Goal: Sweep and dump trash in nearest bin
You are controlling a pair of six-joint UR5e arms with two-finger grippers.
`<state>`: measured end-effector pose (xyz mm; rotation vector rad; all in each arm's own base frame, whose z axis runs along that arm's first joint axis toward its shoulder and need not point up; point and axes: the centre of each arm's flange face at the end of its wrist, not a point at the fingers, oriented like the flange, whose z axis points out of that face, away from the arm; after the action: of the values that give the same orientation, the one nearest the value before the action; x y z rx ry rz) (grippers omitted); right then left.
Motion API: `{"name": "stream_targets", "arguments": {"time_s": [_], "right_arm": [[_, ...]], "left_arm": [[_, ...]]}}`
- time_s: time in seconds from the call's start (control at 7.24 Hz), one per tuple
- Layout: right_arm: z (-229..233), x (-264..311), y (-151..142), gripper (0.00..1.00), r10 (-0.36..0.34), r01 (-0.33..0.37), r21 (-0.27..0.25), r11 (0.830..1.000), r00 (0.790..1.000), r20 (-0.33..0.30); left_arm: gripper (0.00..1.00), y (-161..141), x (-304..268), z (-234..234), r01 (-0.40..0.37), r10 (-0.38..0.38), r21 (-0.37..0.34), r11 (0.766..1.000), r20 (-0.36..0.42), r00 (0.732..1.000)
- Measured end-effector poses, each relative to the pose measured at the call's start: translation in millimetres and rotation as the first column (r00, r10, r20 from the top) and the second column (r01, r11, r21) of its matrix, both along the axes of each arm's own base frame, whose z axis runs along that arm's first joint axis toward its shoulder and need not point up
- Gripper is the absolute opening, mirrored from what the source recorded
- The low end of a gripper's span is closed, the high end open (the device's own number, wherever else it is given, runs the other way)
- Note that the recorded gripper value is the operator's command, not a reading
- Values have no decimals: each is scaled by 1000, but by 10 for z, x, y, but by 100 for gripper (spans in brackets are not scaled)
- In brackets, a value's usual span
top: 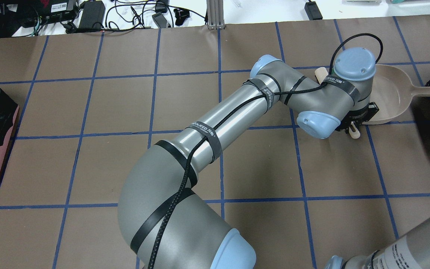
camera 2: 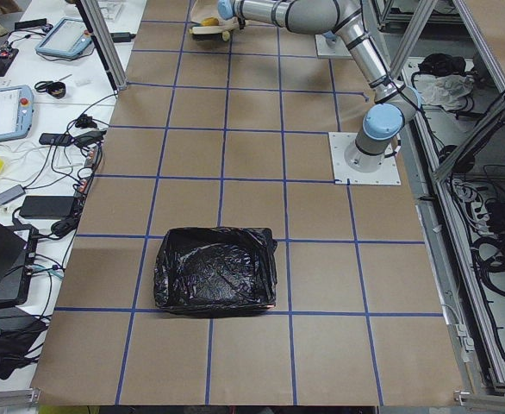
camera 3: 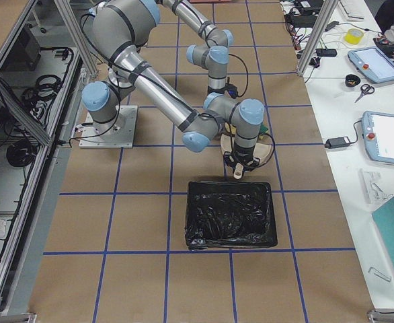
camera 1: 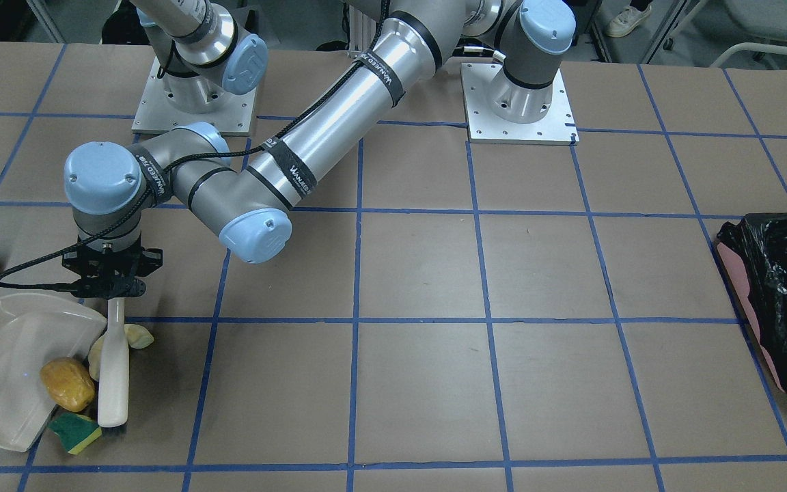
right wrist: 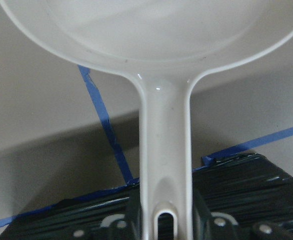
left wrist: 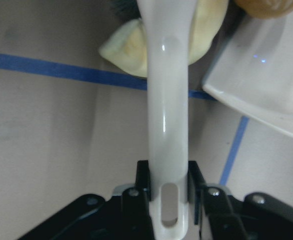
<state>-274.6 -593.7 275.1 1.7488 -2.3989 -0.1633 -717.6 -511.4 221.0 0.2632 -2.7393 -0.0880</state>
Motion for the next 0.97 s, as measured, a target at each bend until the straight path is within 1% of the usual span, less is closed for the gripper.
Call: {"name": "stream_targets", "arguments": {"time_s": [0.14,0.28,0.69,0.97], "right_arm": [[4,2,4,19,-10,10,-1,1000,1000,0],[-5,4,8,19,-20,20,-1,1000,1000,1],[-20,16,25,19,-29,29,2,1000,1000,3],[-14,18,29,19,-34,34,0,999,999,3]], "left_arm": [[0,26,-113,31,5,-5,0,1000,-37,999],[0,114,-243,61,9,-8,3,1000,-74,997],[0,559,-630,254,23,-18,29,999,-163,986],[0,739,-770,495,21,-12,43,999,-208,978]]}}
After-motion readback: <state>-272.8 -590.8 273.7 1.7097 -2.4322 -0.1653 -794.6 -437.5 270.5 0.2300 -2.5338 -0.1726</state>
